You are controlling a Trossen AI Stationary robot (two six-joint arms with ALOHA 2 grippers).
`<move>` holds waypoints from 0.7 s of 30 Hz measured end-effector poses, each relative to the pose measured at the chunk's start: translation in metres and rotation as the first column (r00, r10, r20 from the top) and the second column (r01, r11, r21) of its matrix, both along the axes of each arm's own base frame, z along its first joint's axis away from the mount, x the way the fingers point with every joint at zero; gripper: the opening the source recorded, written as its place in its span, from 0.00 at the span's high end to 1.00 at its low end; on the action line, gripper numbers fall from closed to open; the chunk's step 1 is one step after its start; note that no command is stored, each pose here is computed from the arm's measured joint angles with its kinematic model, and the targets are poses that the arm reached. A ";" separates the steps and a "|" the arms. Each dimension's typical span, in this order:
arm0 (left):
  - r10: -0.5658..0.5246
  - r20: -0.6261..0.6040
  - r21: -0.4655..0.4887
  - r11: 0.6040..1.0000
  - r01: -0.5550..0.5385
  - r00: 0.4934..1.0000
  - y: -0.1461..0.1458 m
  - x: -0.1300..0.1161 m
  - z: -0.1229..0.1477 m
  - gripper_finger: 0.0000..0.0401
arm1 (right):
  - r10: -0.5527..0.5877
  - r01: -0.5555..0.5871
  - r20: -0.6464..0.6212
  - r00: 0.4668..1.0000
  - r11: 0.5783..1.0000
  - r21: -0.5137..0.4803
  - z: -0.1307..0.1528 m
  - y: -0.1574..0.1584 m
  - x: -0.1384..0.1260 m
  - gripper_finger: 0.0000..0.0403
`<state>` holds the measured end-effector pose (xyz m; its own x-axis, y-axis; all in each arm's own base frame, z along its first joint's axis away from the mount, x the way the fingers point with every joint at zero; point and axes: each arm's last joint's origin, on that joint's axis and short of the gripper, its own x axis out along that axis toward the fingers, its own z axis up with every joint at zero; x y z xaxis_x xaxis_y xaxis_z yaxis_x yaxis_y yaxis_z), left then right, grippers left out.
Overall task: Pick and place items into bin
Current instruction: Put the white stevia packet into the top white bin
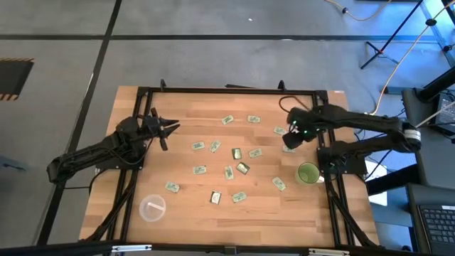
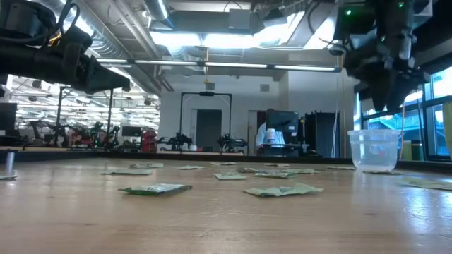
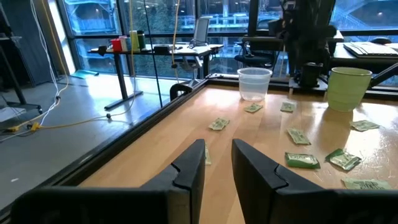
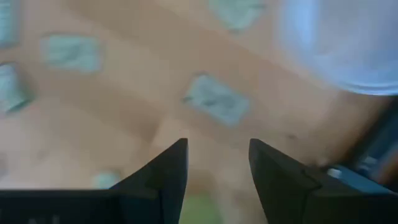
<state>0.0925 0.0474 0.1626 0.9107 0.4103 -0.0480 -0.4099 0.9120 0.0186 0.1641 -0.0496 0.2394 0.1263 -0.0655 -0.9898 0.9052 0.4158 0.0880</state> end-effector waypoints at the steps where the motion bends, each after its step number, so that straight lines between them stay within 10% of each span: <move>1: 0.000 0.002 0.001 1.000 0.000 1.000 0.000 0.000 0.000 0.81 | -0.037 0.036 -0.032 0.999 0.999 -0.030 -0.003 0.001 0.003 0.57; 21: 0.000 -0.002 -0.001 1.000 0.000 1.000 0.000 0.000 0.000 0.81 | -0.204 0.205 -0.150 0.967 0.979 -0.010 -0.076 0.005 0.022 0.64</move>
